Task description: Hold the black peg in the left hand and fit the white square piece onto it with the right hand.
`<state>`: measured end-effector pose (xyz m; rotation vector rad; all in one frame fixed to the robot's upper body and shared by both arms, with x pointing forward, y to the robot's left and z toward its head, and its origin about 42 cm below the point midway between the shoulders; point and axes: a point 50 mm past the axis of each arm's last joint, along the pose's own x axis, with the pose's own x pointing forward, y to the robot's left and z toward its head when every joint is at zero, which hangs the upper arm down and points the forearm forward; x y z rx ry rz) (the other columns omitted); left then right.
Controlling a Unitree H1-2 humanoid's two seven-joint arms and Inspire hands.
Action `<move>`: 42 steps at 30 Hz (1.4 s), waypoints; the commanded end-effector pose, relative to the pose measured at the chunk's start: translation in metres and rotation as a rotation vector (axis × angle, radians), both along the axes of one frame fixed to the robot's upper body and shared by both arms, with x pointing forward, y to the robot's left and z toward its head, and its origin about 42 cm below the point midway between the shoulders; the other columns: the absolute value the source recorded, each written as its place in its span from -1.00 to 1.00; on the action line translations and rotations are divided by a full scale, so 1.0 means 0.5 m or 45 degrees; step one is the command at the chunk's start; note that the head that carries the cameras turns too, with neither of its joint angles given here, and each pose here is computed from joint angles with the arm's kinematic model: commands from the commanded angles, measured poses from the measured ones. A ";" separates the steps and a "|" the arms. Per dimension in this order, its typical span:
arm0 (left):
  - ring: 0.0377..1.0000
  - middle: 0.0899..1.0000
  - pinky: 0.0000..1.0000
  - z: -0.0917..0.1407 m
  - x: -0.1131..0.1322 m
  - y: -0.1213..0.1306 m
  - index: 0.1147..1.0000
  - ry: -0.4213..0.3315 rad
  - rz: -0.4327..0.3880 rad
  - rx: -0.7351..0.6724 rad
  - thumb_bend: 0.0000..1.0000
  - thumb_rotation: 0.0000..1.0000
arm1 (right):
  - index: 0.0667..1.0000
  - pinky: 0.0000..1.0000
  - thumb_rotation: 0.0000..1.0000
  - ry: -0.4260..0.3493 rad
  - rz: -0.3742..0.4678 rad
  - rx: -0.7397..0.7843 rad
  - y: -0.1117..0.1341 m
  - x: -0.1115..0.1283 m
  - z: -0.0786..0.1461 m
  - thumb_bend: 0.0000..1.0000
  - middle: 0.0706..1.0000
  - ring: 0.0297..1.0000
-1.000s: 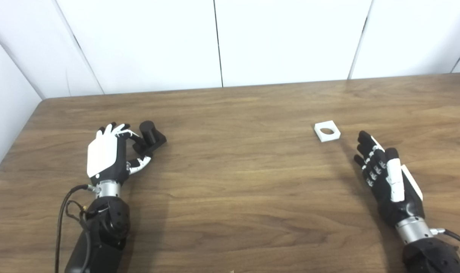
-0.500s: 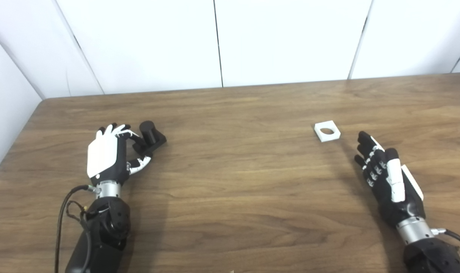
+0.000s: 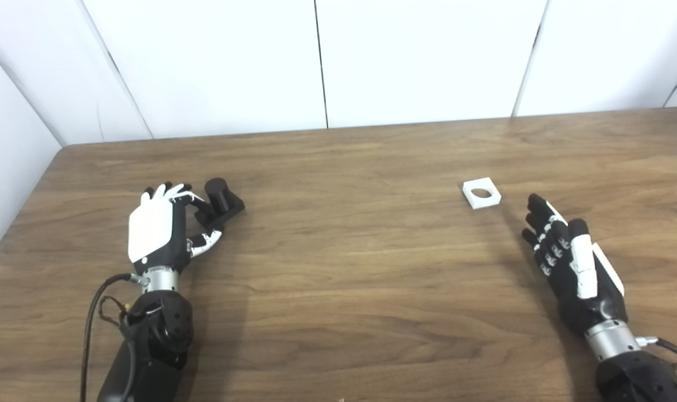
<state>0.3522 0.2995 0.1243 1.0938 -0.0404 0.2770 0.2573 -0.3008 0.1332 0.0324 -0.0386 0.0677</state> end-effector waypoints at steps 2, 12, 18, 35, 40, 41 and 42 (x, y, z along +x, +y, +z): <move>0.85 0.63 0.98 0.025 0.000 -0.001 -0.16 -0.057 -0.031 0.047 0.04 -0.87 | 0.88 1.00 0.98 -0.053 0.019 -0.018 0.002 0.004 0.016 0.38 0.97 1.00; 0.85 0.63 0.96 0.018 -0.031 -0.030 -0.16 -0.024 -0.107 0.049 0.03 -0.85 | 0.89 1.00 0.99 -0.051 0.034 -0.016 0.007 0.003 0.015 0.39 0.99 1.00; 0.86 0.65 0.96 0.015 -0.047 -0.051 -0.16 -0.024 -0.169 0.028 0.03 -0.85 | 0.90 1.00 1.00 -0.047 0.038 -0.011 0.013 0.002 0.014 0.34 1.00 1.00; 0.85 0.66 0.92 0.024 -0.109 -0.144 -0.16 -0.042 -0.403 0.045 0.02 -0.84 | 0.90 1.00 1.00 -0.045 0.061 -0.001 0.019 0.000 0.003 0.32 1.00 1.00; 0.85 0.67 0.92 0.028 -0.124 -0.174 -0.16 -0.033 -0.458 0.045 0.02 -0.84 | 0.89 1.00 1.00 -0.044 0.059 -0.004 0.022 -0.002 0.003 0.30 1.00 1.00; 0.85 0.67 0.92 0.029 -0.127 -0.180 -0.16 -0.032 -0.471 0.044 0.02 -0.84 | 0.90 1.00 1.00 -0.043 0.058 -0.003 0.022 -0.002 0.003 0.30 1.00 1.00; 0.85 0.67 0.93 0.029 -0.131 -0.185 -0.16 -0.031 -0.482 0.044 0.02 -0.84 | 0.89 1.00 1.00 -0.042 0.057 -0.004 0.023 -0.002 0.003 0.31 1.00 1.00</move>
